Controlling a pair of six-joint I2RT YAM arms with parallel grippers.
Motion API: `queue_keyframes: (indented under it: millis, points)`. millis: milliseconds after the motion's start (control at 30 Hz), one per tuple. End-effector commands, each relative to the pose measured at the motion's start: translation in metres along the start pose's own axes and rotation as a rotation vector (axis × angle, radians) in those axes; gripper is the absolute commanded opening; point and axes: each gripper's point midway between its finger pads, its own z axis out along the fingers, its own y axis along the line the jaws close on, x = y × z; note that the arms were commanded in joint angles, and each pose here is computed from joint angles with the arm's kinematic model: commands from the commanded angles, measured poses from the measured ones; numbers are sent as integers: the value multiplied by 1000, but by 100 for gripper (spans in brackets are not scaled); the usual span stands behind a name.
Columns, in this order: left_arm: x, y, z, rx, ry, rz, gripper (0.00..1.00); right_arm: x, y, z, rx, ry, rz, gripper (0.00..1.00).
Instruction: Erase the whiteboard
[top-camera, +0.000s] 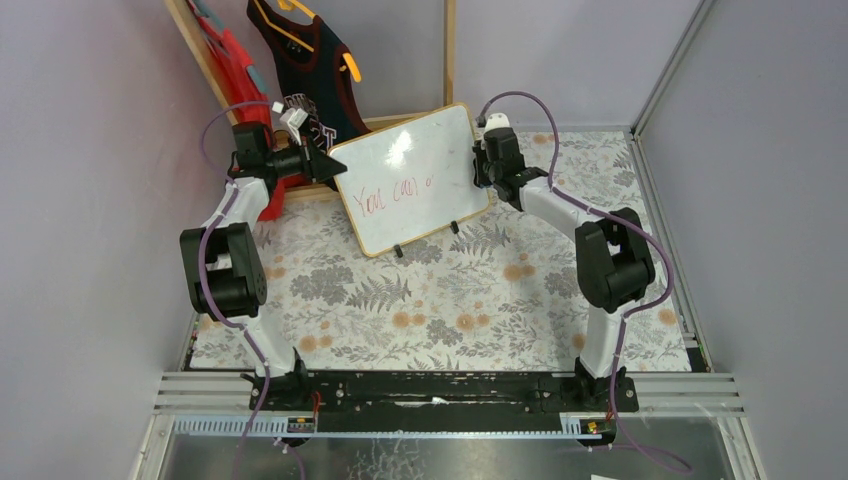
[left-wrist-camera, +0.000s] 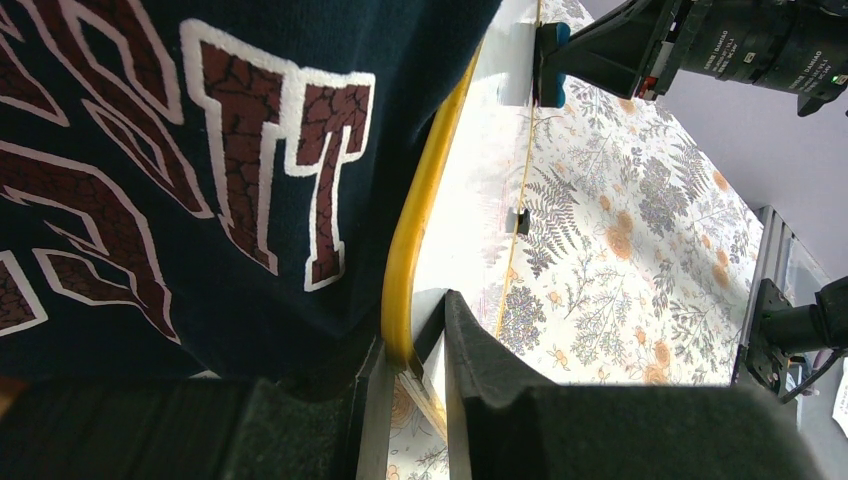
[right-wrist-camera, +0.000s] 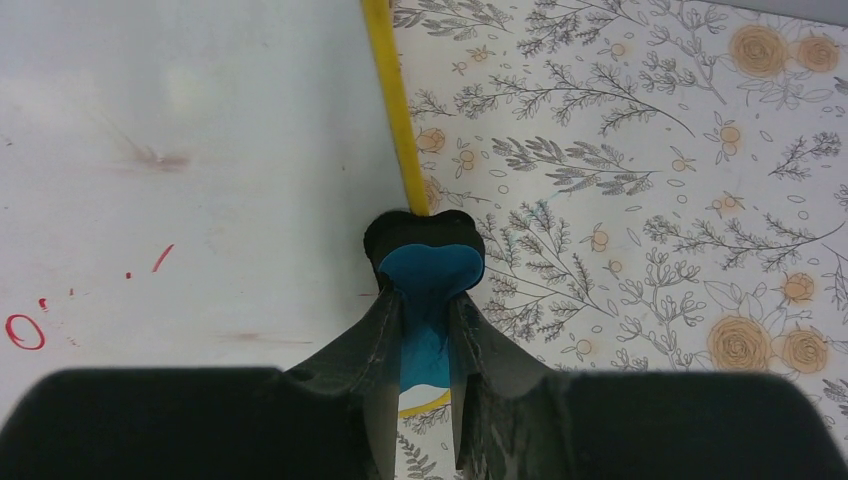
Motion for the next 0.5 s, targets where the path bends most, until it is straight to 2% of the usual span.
queue_keyframes:
  millis: [0,267,467]
  points:
    - [22,37,-6,-150,45,48,0,-25,-19,-3,56,-63,12,0]
    - [22,36,-7,-151,46,48,0,-28,7,-4,-33,-66,47,0]
    - [21,36,-8,-152,45,48,0,-36,47,-12,-89,-91,20,0]
